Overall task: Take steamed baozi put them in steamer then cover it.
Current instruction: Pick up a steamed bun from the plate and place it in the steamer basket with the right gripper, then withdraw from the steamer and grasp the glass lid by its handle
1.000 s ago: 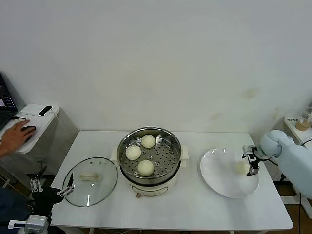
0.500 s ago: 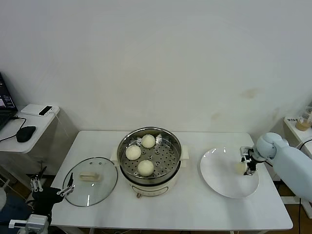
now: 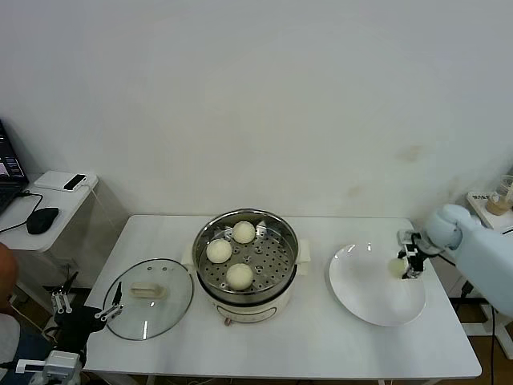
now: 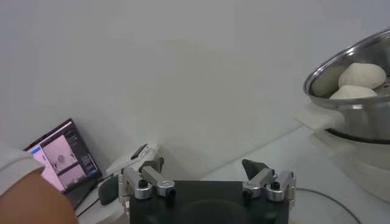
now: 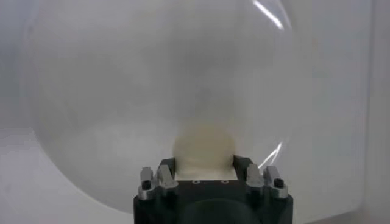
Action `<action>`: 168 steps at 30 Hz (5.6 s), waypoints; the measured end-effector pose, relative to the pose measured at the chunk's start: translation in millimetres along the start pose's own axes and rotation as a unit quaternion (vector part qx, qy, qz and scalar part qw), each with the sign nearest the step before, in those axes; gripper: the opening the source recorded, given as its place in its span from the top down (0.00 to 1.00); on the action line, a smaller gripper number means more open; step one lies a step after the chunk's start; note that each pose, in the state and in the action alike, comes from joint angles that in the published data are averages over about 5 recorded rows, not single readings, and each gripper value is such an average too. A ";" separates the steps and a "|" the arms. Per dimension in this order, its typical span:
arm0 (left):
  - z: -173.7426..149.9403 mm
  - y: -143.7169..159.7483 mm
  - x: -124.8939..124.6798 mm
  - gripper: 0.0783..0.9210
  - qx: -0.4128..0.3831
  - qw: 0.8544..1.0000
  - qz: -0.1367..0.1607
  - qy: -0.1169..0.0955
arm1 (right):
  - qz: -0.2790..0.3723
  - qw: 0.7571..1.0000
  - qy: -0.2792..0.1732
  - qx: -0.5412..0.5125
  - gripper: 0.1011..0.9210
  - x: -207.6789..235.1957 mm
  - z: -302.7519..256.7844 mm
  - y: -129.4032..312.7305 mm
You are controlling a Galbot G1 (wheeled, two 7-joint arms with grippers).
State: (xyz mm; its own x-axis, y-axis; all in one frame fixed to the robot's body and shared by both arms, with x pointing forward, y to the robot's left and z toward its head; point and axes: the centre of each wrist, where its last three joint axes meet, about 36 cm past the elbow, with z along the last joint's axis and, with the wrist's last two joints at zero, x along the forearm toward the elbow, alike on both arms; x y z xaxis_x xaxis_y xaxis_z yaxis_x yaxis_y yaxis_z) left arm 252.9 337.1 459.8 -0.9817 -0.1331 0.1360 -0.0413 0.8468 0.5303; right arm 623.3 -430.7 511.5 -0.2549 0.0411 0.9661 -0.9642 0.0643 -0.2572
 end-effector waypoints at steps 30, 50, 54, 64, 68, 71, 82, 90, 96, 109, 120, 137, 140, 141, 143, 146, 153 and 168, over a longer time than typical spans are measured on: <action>-4.3 4.5 -3.0 0.12 -0.002 1.000 -0.008 -0.008 | 0.035 0.982 -0.168 0.077 0.38 169.6 -255.6 -38.8; -5.6 7.7 -4.1 0.12 0.002 1.000 -0.014 -0.011 | -0.010 0.987 -0.150 0.055 0.38 96.9 -342.4 -11.3; -6.0 7.6 -3.8 0.12 0.002 1.000 -0.014 -0.011 | -0.011 0.988 -0.143 0.051 0.37 86.0 -345.6 -9.4; -6.9 7.1 -1.9 0.12 0.004 1.000 -0.015 -0.011 | -0.008 0.990 -0.133 0.052 0.36 77.9 -352.3 -6.8; -6.7 7.4 -1.3 0.12 0.003 1.000 -0.015 -0.010 | -0.008 0.989 -0.136 0.052 0.27 82.3 -351.1 -7.3; -6.7 7.5 -1.7 0.12 0.004 1.000 -0.016 -0.011 | -0.006 0.989 -0.141 0.051 0.18 89.2 -348.8 -8.1; -3.6 5.8 -8.0 0.12 0.006 1.000 -0.015 -0.010 | 0.025 0.981 -0.187 0.031 0.12 113.5 -319.7 -1.7; 0.9 3.7 -14.0 0.12 0.007 1.000 -0.017 -0.009 | 0.098 0.953 -0.286 -0.020 0.12 101.3 -281.8 29.5; 5.5 0.8 -18.6 0.12 0.010 1.000 -0.018 -0.009 | 0.178 0.901 -0.389 -0.071 0.12 75.9 -256.9 67.3; 24.0 -10.5 -26.8 0.12 0.006 1.000 -0.018 -0.012 | 0.348 0.722 -0.554 -0.227 0.12 19.7 -184.5 145.3; 60.7 -9.7 -25.5 0.12 -0.184 0.982 -0.017 -0.038 | 0.449 0.628 -0.508 -0.383 0.12 -16.6 -97.8 242.9; 116.4 -24.0 -30.2 0.12 -0.500 0.861 0.051 -0.075 | 0.504 0.608 -0.404 -0.463 0.12 -31.2 -43.2 342.5; 123.9 -27.9 -39.3 0.12 -0.522 0.848 0.060 -0.078 | 0.506 0.608 -0.395 -0.468 0.12 -33.0 -41.9 349.4; 126.0 -29.1 -42.8 0.12 -0.527 0.844 0.063 -0.079 | 0.506 0.608 -0.393 -0.469 0.12 -33.6 -41.8 351.5; 129.8 -31.4 -49.9 0.12 -0.537 0.837 0.067 -0.081 | 0.506 0.608 -0.388 -0.472 0.12 -35.0 -41.6 355.8; 134.2 -34.3 -61.3 0.12 -0.550 0.828 0.072 -0.084 | 0.506 0.609 -0.382 -0.476 0.12 -37.0 -41.1 362.4; 140.2 -36.6 -87.7 0.12 -0.571 0.813 0.075 -0.087 | 0.507 0.613 -0.368 -0.482 0.12 -39.6 -37.8 375.2; 145.1 -41.2 -131.9 0.12 -0.584 0.804 0.068 -0.088 | 0.504 0.617 -0.357 -0.487 0.12 -42.2 -39.2 387.6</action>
State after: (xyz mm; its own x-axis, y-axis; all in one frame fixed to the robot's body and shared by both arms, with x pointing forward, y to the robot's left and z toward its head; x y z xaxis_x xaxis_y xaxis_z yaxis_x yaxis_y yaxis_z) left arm 357.2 394.6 298.6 -0.9778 0.0808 0.1931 0.1704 -0.2284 0.9586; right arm 263.2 -368.5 370.1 -0.9922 0.1227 -0.0221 0.1237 0.9482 -0.2924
